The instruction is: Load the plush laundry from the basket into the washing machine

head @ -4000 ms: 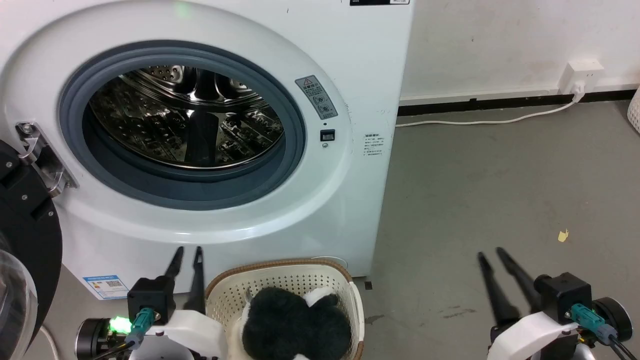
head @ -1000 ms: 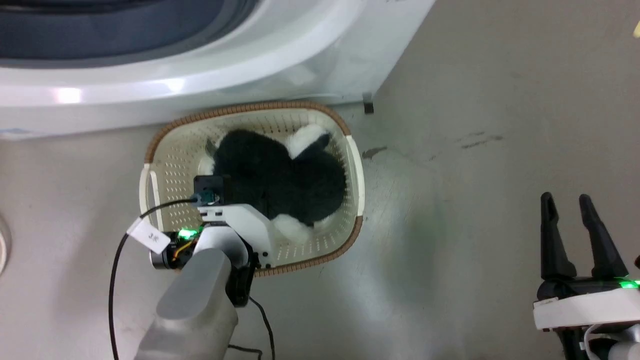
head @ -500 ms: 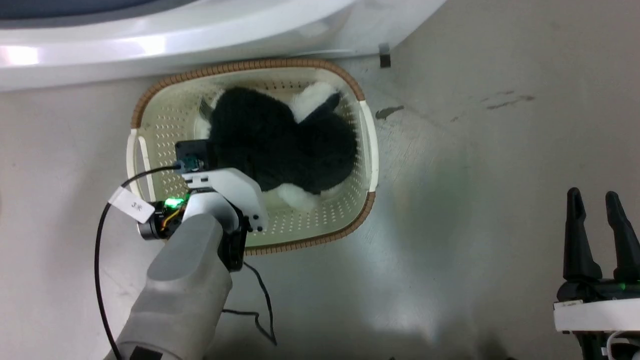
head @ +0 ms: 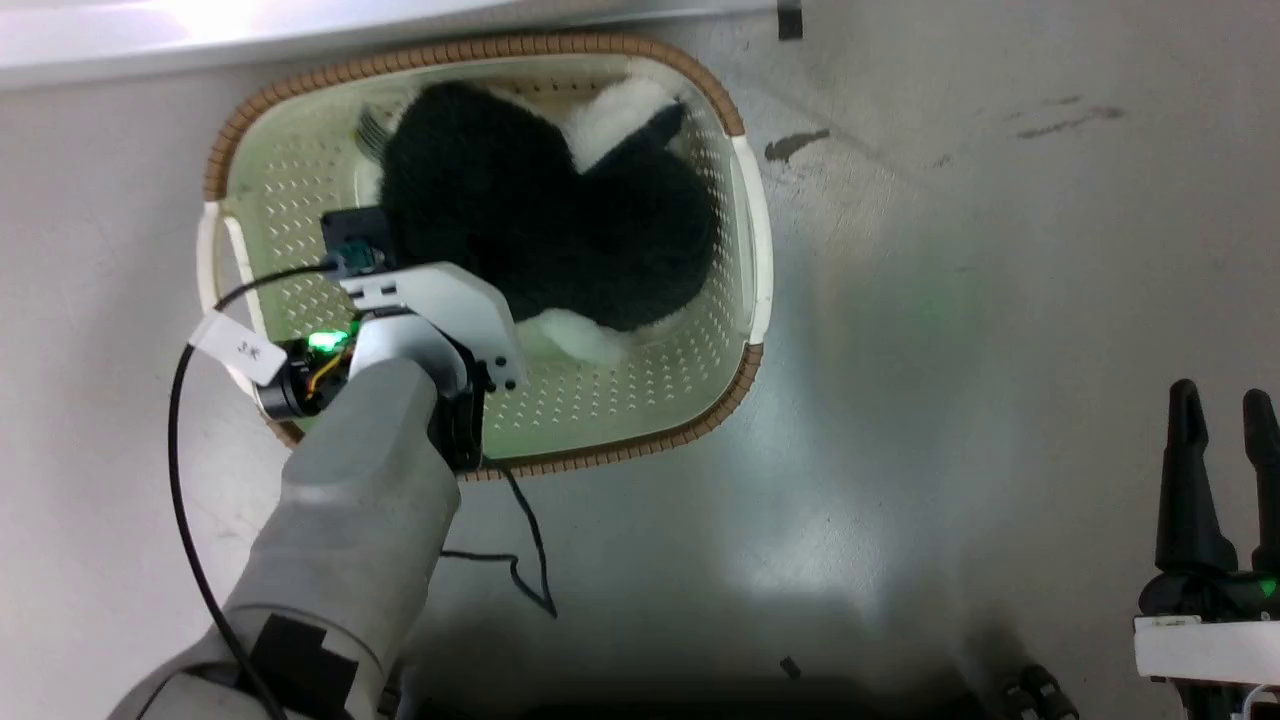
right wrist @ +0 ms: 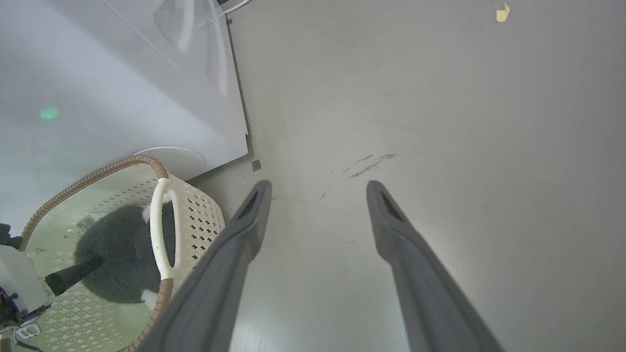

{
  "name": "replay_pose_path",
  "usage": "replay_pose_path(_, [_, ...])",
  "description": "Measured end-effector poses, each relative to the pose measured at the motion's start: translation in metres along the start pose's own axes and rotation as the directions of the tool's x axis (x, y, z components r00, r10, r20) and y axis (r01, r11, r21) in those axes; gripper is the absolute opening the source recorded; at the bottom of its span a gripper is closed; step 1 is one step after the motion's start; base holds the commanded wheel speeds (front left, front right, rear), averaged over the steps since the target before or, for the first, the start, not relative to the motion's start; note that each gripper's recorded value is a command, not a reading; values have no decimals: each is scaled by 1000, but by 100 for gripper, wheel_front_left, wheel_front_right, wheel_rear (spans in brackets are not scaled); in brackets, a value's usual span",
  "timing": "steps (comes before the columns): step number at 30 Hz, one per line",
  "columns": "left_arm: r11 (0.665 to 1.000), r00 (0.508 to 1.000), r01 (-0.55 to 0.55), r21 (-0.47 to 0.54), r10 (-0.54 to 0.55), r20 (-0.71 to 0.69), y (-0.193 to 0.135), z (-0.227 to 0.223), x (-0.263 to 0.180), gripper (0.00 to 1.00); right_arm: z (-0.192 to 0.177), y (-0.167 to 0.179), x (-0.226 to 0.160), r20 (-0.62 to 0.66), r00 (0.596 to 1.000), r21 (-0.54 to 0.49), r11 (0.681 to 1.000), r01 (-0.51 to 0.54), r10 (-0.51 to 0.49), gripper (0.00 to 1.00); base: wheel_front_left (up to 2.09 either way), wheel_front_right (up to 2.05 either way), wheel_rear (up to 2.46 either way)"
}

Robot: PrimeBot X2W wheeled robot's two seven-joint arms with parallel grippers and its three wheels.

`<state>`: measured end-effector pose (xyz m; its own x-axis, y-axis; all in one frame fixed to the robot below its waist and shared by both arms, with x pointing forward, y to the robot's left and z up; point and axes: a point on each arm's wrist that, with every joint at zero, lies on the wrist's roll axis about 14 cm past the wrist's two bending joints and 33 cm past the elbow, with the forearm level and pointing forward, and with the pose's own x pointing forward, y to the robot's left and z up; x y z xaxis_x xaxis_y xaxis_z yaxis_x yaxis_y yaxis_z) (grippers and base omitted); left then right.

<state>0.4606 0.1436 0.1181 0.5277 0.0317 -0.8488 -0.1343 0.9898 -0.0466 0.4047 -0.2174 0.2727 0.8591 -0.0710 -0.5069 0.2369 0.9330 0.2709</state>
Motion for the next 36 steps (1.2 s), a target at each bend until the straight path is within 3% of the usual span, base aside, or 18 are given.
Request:
replay_pose_path(9, [996, 985, -2, -89, -13, -173, 0, -37, 23, 100, -19, -14, 4, -37, 998, 23, 999, 43, -42, 100, 0, 0, 0])
replay_pose_path(15, [989, 966, 70, -132, -100, -238, -16, -46, 25, 100, -21, -18, 3, -42, 998, 22, 998, 56, -55, 100, 0, 0, 0])
replay_pose_path(16, [986, 964, 85, -142, -117, -237, -19, -45, 25, 47, -20, -19, 3, -41, 998, 21, 998, 56, -55, 100, 0, 0, 0])
replay_pose_path(17, [985, 965, 97, -141, -128, -231, -22, -43, 25, 0, -20, -19, 3, -41, 998, 21, 998, 56, -55, 100, 0, 0, 0])
replay_pose_path(22, [978, 961, 155, -138, -182, -210, -33, -39, 22, 0, -20, -18, 3, -38, 998, 22, 998, 54, -53, 100, 0, 0, 0])
replay_pose_path(36, [975, 981, 170, -145, -182, -74, -35, -6, 9, 0, -11, 3, 8, -8, 1000, 41, 999, -7, 8, 100, 0, 0, 0])
